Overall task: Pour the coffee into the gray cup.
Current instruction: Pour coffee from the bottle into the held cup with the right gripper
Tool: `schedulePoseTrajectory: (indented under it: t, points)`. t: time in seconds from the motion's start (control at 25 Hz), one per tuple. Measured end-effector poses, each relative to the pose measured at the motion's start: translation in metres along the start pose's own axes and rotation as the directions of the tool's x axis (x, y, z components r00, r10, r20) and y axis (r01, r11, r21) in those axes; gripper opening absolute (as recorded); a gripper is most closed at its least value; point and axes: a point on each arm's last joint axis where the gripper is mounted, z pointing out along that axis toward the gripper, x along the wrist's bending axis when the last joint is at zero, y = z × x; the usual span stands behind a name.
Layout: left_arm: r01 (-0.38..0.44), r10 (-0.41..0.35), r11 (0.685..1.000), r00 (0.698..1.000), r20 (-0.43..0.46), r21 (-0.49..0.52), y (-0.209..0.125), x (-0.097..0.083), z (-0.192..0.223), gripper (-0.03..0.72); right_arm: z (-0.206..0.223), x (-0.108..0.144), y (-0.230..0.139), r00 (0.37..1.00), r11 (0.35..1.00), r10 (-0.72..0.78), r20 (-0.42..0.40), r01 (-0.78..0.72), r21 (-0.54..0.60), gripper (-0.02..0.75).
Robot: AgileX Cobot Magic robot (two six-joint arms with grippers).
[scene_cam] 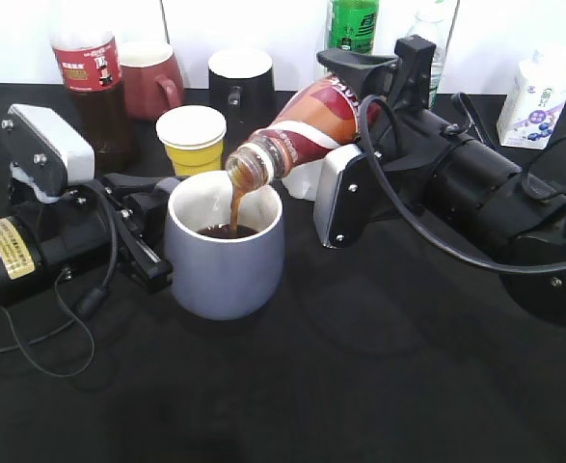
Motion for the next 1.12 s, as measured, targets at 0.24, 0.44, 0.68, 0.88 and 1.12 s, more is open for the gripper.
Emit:
schedulePoseTrajectory:
  t: [0.24,0.44,0.68,0.88,1.12]
  points:
    - [0.000,0.000,1.000,1.000,0.000,-0.001,0.0001,0.0000,0.0000,0.058,0.0000,-0.0005,0.0000,1.000,1.000,-0.001,0.005,0.001,-0.001,0.532]
    - [0.000,0.000,1.000,1.000,0.000,-0.001,0.0001,0.0000,0.0000,0.058,0.0000,-0.0005,0.0000,1.000,1.000,-0.018,0.006,0.018,0.000,0.532]
    - [0.000,0.000,1.000,1.000,0.000,-0.001,0.0001,0.0000,0.0000,0.058,0.0000,-0.0005,0.0000,0.999,0.999,-0.034,0.006,0.034,0.000,0.532]
    - [0.000,0.000,1.000,1.000,0.000,-0.001,0.0001,0.0000,0.0000,0.058,0.0000,-0.0005,0.0000,0.999,0.999,-0.037,0.006,0.037,0.001,0.532]
    - [0.000,0.000,1.000,1.000,0.000,-0.001,0.0001,0.0000,0.0000,0.058,0.0000,-0.0006,0.0000,0.999,0.999,-0.039,0.007,0.039,0.001,0.532]
